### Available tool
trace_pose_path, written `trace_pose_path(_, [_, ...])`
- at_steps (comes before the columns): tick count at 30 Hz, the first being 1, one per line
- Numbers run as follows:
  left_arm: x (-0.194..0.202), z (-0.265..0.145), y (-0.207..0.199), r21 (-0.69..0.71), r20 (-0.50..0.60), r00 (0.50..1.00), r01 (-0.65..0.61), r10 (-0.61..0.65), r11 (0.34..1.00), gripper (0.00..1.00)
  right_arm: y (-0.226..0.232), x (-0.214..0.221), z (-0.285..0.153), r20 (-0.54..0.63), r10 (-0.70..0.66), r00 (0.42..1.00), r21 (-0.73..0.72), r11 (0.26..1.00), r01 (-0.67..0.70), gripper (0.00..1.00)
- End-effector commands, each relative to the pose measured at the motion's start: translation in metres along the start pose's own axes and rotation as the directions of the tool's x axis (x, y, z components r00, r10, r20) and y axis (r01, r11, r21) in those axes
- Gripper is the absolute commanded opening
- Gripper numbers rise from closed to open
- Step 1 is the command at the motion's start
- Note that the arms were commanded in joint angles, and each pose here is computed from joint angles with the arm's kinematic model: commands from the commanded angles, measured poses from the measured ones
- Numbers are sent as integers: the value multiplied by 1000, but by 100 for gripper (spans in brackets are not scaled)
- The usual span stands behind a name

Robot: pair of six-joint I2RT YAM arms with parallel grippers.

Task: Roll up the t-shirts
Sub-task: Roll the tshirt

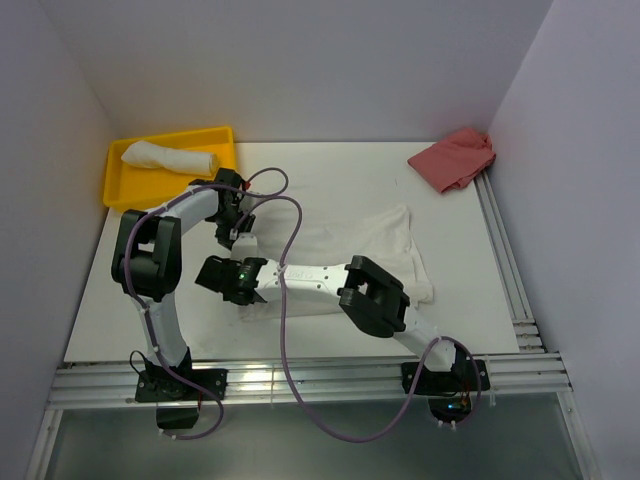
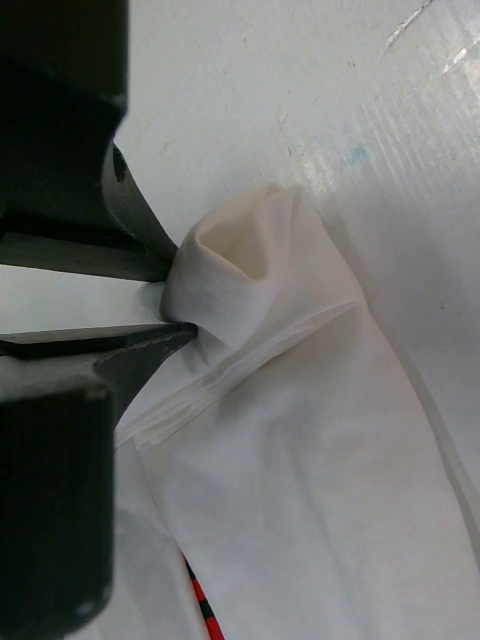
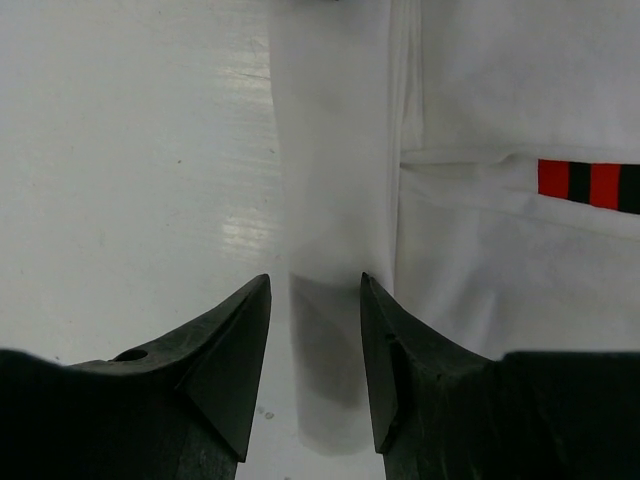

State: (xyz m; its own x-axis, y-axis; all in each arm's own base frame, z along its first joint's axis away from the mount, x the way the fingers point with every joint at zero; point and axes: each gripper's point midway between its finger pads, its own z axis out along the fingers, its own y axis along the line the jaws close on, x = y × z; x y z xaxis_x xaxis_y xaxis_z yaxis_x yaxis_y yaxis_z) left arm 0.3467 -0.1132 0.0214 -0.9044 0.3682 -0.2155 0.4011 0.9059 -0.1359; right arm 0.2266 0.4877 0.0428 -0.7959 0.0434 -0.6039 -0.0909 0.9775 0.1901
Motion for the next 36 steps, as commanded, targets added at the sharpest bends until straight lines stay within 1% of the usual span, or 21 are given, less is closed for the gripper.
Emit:
trace_pose_path(1, [-13, 3, 4, -27, 33, 999, -18, 19, 999, 29, -6, 6, -2, -13, -3, 1000, 36, 999, 3, 49])
trace_pose_path(11, [-13, 4, 2, -24, 30, 999, -13, 14, 1000, 32, -18, 40, 7, -95, -40, 995, 73, 996, 47, 51])
trace_pose_path(14, [-14, 4, 2, -20, 35, 999, -14, 15, 1000, 36, -21, 49, 12, -120, -51, 991, 92, 994, 63, 51])
trace_pose_path(18, [-18, 0, 0, -13, 48, 999, -19, 20, 1000, 49, -25, 59, 16, -148, -56, 987, 109, 991, 73, 51])
trace_pose_path(20, [-23, -4, -2, -5, 63, 998, -27, 27, 1000, 52, -27, 61, 18, -158, -54, 986, 111, 991, 73, 49])
trace_pose_path(21, [-25, -6, -2, -2, 65, 998, -27, 27, 1000, 55, -28, 64, 18, -167, -54, 985, 108, 991, 73, 42])
trace_pose_path(22, [-26, -7, -3, 2, 67, 997, -29, 29, 1000, 56, -27, 64, 18, -169, -53, 984, 103, 992, 71, 39])
trace_pose_path(24, [-35, -13, -5, 11, 88, 996, -35, 34, 999, 60, -25, 63, 17, -170, -48, 984, 73, 995, 62, 35])
trace_pose_path(25, [-35, -16, -5, 16, 85, 996, -33, 32, 999, 61, -23, 63, 15, -179, -42, 983, 57, 997, 53, 29])
trace_pose_path(26, [-43, -21, -6, 23, 106, 994, -36, 34, 999, 62, -24, 66, 18, -178, -41, 983, 38, 998, 49, 27])
trace_pose_path(27, [-45, -24, -6, 33, 109, 994, -32, 28, 999, 64, -19, 59, 12, -173, -28, 985, 6, 1000, 29, 24])
trace_pose_path(29, [-53, -34, -7, 48, 127, 991, -34, 28, 998, 66, -8, 52, 10, -169, 3, 986, -69, 998, -15, 23])
trace_pose_path(31, [-59, -43, -6, 66, 150, 988, -36, 26, 997, 68, -14, 46, 5, -172, 34, 985, -108, 993, -53, 23])
trace_pose_path(32, [-63, -49, -6, 73, 158, 987, -33, 21, 997, 69, 1, 41, 2, -175, 63, 982, -187, 978, -96, 23])
trace_pose_path(33, [-65, -54, -5, 92, 168, 986, -31, 15, 995, 69, -7, 43, -2, -184, 77, 980, -203, 972, -115, 22])
trace_pose_path(34, [-66, -56, -5, 104, 170, 985, -30, 12, 994, 69, 4, 31, -4, -170, 118, 978, -274, 948, -162, 22])
trace_pose_path(35, [-68, -61, -5, 115, 177, 984, -28, 7, 993, 69, -6, 43, -2, -207, 125, 970, -280, 943, -181, 22])
trace_pose_path(36, [-68, -64, -3, 124, 183, 983, -21, -2, 992, 69, -2, 35, -9, -208, 150, 967, -322, 923, -212, 21])
